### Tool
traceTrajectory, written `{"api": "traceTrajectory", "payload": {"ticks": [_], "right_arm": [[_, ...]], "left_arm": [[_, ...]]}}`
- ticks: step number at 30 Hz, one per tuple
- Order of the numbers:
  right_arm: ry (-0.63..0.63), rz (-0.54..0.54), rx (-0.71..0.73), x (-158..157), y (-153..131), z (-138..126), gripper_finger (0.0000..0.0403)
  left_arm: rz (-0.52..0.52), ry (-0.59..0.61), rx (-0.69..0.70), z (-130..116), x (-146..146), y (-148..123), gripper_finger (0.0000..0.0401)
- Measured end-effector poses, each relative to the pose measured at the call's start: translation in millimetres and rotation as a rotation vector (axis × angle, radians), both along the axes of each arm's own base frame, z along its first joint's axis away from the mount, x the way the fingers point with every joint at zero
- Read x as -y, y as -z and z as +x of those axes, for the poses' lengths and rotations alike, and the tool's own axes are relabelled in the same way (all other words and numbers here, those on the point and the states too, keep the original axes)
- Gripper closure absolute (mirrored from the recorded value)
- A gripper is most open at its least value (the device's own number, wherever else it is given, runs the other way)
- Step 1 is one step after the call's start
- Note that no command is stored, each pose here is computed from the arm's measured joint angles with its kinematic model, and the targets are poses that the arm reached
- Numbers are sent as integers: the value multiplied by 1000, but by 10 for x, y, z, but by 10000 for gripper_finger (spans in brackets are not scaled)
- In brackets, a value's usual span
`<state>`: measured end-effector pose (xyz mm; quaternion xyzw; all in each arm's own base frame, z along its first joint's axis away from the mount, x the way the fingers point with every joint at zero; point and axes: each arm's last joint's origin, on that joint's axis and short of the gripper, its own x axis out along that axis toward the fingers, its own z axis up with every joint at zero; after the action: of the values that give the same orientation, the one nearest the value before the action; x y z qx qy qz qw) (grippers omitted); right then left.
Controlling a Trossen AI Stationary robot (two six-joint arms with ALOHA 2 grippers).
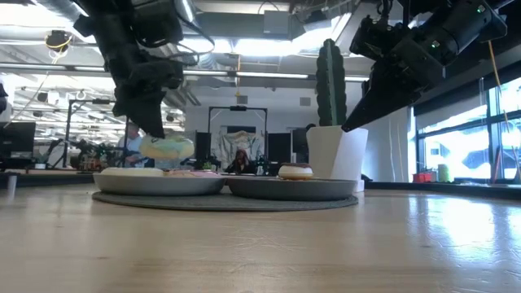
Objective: Pick & Place donuts
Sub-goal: Put the large green donut on the light gray plate
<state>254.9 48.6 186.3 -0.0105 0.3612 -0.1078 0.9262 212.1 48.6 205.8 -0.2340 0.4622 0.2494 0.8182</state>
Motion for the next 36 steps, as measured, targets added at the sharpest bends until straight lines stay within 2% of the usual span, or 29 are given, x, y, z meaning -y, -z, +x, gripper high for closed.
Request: {"api": "traceTrajectory", "payload": {"ticks": [9, 20, 31, 36], "right_arm": [[1, 0, -1, 0, 0, 0, 268], [2, 0, -5, 1, 4, -4, 268], [0, 0, -6, 0, 4, -5, 268], [-4, 2, -7, -1, 5, -5, 268]], "left_arm": [[-17, -19, -97, 104, -24, 217, 388], [29, -33, -112, 112, -40, 232, 355], [42, -37, -107, 130, -47, 192, 271], [41, -36, -106, 161, -53, 98, 254]]}}
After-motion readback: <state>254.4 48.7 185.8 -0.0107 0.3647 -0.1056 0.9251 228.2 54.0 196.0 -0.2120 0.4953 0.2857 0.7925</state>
